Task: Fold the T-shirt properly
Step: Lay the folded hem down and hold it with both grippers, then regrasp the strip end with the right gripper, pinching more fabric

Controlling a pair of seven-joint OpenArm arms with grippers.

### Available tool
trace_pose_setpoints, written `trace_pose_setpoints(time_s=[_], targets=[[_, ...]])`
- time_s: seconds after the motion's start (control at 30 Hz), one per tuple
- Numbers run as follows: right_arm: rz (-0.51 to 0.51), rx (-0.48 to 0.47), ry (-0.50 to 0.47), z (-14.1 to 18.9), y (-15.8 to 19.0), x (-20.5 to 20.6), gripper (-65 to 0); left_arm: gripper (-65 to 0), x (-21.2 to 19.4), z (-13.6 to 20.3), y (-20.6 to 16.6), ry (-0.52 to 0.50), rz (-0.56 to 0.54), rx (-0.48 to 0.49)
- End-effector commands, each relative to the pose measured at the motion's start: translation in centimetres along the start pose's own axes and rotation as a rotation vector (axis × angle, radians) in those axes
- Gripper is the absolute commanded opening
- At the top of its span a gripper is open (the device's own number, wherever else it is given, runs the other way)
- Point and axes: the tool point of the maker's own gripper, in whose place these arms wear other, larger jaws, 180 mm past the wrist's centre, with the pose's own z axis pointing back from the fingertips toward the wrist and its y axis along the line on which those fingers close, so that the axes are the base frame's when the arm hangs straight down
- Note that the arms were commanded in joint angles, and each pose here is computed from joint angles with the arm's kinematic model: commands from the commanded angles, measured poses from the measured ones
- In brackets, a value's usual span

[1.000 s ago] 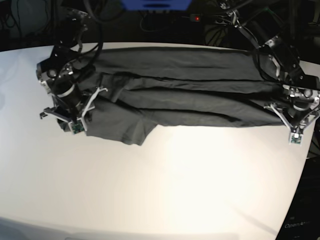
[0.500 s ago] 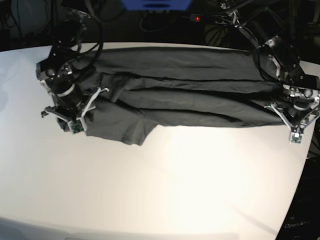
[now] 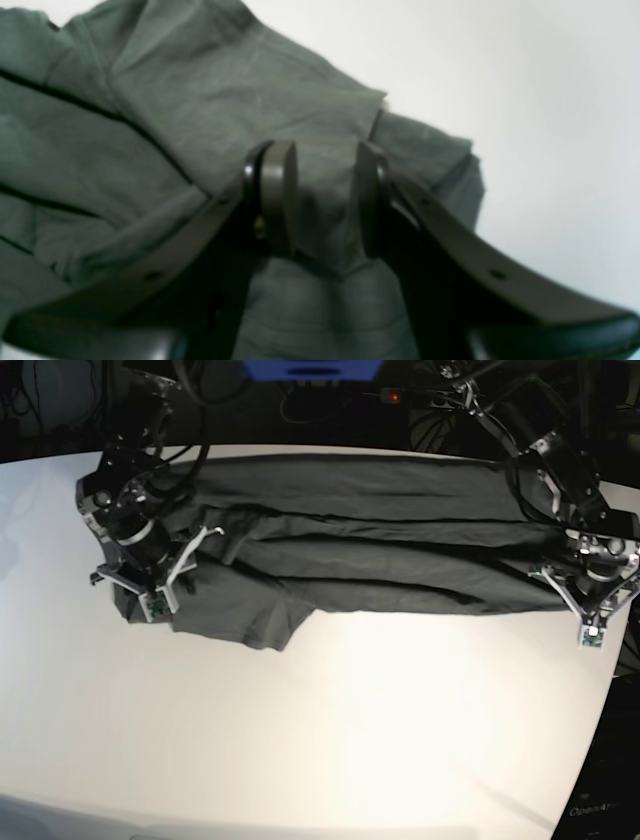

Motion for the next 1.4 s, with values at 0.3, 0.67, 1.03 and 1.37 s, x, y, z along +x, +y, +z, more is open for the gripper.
trace_pose_setpoints(time_s=[0.3,0.67,1.03,1.37], targets=[[-0.007,0.013,-0.027,-0.7,-0.2,0.4,-44.1,-62.4,1.6,0.5,1.3,-0.051,-0.004,0.037],[0.048,-0.015,-0.004,-0.4,-2.0,-0.1,-44.1,-62.4,1.6,0.4,1.0,-0.051,0.004,0.027],[0.029,0.01,0.019,-1.0,-1.5,-1.2,-44.1,-62.4,1.6,0.4,1.0,-0.05,0.002,0.03],[0.026,0.014,0.019,-1.1,-1.3,-1.2,-44.7,-62.4,1.6,0.4,1.0,-0.049,0.002,0.029]])
